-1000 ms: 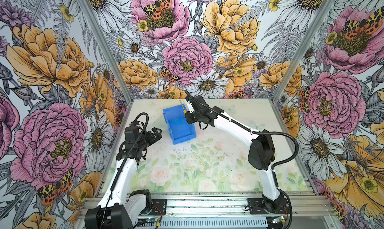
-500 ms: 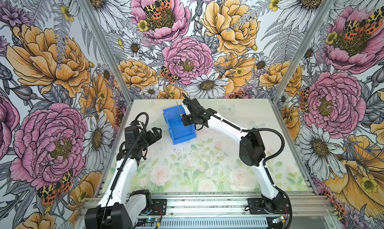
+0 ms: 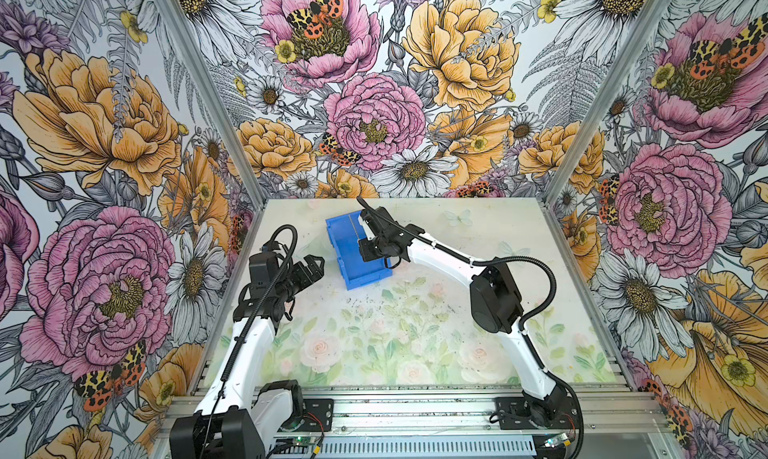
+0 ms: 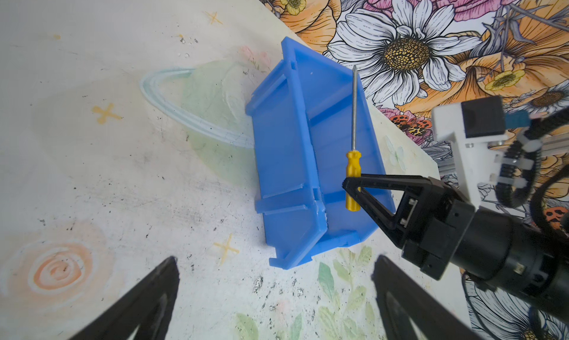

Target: Put the screwdriver in the bin

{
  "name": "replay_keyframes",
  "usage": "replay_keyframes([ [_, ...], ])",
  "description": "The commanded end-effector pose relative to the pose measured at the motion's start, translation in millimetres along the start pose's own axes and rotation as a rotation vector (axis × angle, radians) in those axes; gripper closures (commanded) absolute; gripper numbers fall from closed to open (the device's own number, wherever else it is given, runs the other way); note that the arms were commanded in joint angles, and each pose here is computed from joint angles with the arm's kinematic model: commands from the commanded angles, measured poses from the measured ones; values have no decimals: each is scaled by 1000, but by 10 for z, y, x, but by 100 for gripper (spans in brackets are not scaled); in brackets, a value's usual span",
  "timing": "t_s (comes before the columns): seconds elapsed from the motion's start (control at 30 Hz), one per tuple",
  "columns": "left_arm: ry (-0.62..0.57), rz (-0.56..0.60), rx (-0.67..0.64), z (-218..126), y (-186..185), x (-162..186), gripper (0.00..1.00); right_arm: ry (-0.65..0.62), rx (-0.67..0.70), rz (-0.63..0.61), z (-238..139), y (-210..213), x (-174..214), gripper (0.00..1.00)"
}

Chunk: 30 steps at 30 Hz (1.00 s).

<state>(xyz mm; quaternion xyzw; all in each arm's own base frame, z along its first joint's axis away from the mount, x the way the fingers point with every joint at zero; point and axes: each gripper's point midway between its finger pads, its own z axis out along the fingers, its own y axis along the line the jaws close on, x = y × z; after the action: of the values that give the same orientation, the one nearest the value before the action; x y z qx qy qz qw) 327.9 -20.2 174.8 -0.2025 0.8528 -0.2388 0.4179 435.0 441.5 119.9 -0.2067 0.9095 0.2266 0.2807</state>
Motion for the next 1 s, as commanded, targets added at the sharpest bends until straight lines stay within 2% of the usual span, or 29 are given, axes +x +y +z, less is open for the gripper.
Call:
replay_keyframes([
  [0.0,-9,-13,22,22,-7,-31,1,-9,2,2,104,39,7,86],
  [0.23,-12,-14,32,36,-27,-50,1,-17,7,-14,63,81,-4,71],
  [0.47,-24,-16,35,36,-33,-77,1,-87,31,-39,-189,97,-237,55],
  [0.5,-25,-17,34,38,-31,-79,1,-106,35,-49,-269,109,-300,50],
  [0.57,-31,-21,33,43,-26,-87,1,-142,46,-74,-451,128,-408,33],
  [0.67,-35,-39,24,62,-2,-100,1,-197,93,-123,-758,100,-540,1],
  [0.83,-66,-39,-29,76,83,-177,1,-283,197,-161,-1338,-136,-640,0],
  [0.97,-103,9,-133,57,268,-230,1,-318,243,-74,-1741,-533,-504,0],
])
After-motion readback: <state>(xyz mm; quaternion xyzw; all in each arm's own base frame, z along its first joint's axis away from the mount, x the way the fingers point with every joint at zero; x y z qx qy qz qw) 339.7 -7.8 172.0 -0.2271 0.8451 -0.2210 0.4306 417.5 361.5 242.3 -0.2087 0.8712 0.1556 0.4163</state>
